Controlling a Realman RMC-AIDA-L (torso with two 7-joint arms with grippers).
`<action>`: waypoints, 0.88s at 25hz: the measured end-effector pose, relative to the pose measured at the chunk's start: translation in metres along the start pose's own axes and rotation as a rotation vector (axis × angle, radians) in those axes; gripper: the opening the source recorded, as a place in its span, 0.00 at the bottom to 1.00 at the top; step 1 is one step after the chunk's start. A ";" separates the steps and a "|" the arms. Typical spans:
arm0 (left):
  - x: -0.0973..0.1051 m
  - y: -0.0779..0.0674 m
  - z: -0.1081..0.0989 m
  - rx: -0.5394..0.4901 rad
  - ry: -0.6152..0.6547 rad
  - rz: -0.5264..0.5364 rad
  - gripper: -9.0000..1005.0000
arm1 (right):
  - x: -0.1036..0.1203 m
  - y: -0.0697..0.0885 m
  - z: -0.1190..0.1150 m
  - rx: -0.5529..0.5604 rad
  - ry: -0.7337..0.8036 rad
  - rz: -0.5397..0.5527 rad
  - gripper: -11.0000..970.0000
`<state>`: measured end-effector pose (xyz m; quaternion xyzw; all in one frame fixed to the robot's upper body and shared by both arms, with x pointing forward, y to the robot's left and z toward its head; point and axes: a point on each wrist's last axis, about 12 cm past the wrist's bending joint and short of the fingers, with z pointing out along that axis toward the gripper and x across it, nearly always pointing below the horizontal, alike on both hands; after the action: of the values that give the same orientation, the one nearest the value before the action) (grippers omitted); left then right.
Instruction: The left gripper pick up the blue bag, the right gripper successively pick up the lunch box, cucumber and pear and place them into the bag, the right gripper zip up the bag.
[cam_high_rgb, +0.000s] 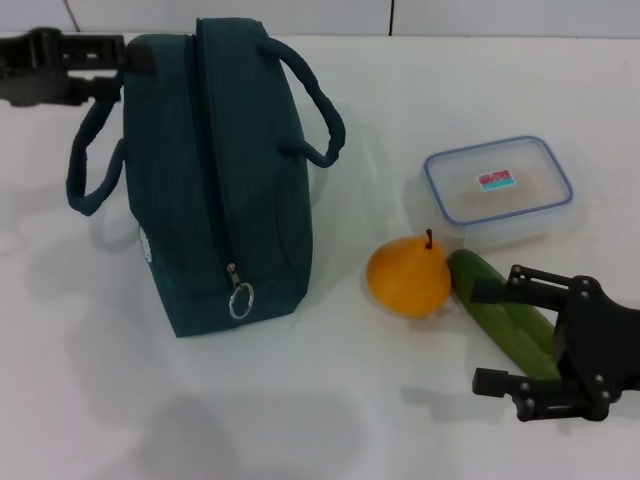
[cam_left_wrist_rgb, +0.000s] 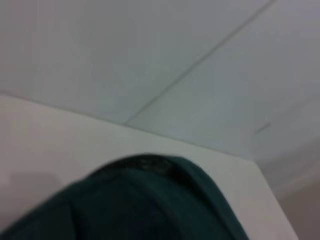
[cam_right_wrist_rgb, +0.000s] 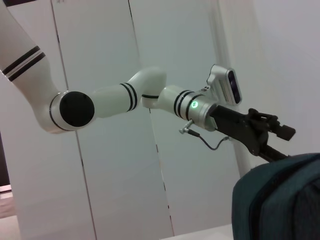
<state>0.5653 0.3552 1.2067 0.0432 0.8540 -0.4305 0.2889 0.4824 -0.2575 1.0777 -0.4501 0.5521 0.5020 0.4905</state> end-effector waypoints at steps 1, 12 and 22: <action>0.001 -0.001 0.002 -0.013 0.015 -0.003 0.82 | 0.000 0.000 0.000 0.000 0.001 -0.001 0.87; 0.006 0.005 0.020 -0.156 0.101 -0.033 0.81 | -0.001 -0.001 -0.001 -0.003 0.002 -0.004 0.87; 0.015 0.006 0.021 -0.131 0.057 0.031 0.69 | 0.002 0.004 -0.004 0.003 -0.002 0.011 0.87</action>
<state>0.5644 0.3404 1.1847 0.0496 0.8874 -0.3680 0.2732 0.4782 -0.2616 1.0760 -0.4460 0.5546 0.5043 0.4890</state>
